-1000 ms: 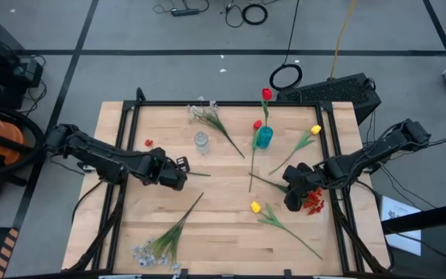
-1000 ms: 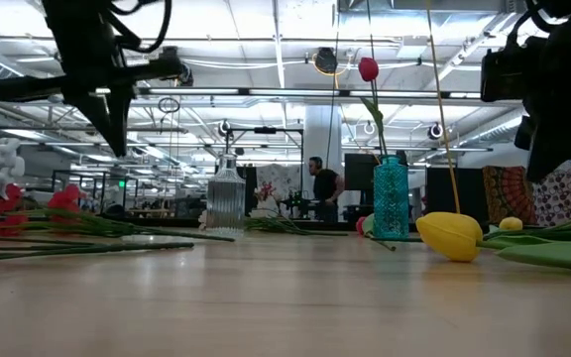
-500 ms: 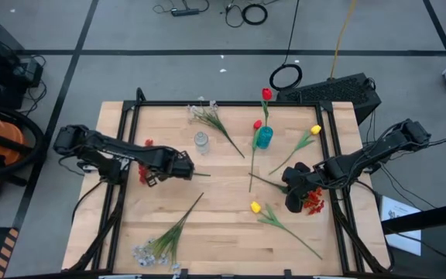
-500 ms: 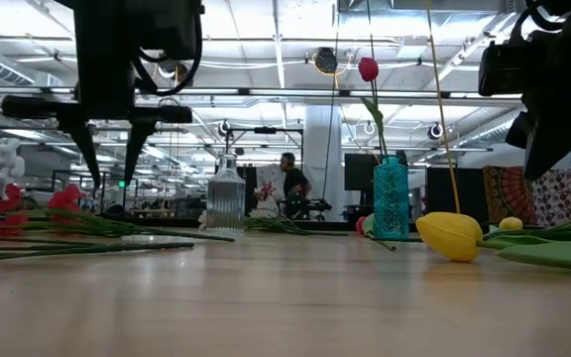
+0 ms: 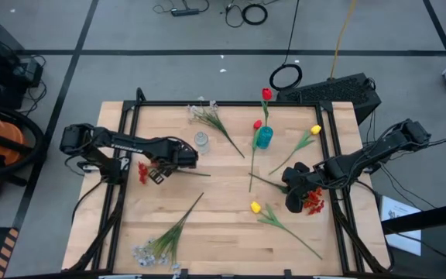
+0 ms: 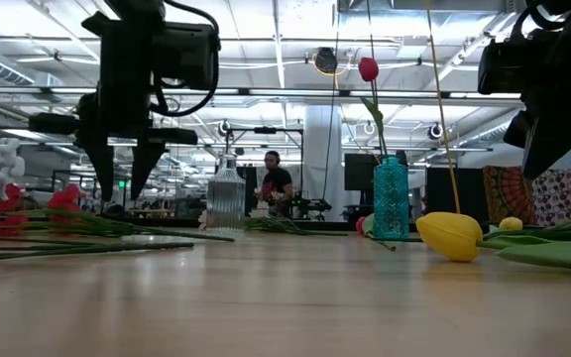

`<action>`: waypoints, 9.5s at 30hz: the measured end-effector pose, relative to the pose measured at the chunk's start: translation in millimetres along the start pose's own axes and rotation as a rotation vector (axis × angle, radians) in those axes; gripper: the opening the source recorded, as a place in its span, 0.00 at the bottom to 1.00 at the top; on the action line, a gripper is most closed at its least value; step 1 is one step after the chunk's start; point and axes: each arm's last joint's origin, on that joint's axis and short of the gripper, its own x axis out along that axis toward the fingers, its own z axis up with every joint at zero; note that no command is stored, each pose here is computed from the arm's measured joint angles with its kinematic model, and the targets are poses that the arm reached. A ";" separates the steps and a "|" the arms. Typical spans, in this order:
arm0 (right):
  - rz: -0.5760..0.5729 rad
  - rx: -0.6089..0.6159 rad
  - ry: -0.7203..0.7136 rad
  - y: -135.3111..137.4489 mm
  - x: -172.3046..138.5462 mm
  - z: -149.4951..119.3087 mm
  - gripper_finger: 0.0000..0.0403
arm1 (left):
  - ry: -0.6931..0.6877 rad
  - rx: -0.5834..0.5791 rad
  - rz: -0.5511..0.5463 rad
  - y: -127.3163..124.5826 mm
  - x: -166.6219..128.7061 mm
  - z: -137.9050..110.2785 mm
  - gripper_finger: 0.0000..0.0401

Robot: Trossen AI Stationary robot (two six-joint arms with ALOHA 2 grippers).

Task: Sort flowers into vase by color
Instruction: Put the left red flowers into the blue crystal vase, then put the bottom white flowers into the transparent crystal vase

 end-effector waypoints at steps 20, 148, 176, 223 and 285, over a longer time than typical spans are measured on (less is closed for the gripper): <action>0.024 0.006 -0.032 2.6 0.0 2.9 0.00 | 0.052 -0.041 0.073 3.1 41.7 2.2 0.37; -0.034 -0.123 -1.027 71.7 -57.9 160.9 0.01 | -0.252 1.527 -2.012 -64.8 -150.4 -53.4 0.28; -0.263 0.285 -0.842 6.4 -94.8 77.7 0.00 | -0.265 1.590 -1.722 -15.4 -142.6 53.2 0.23; -0.467 0.070 -1.072 -89.8 -37.2 104.4 0.00 | -0.206 1.451 -1.747 35.1 -111.3 86.0 0.20; -0.414 0.427 -0.470 -81.9 -112.2 63.5 0.05 | -0.286 1.300 -1.560 29.0 -101.9 83.6 0.20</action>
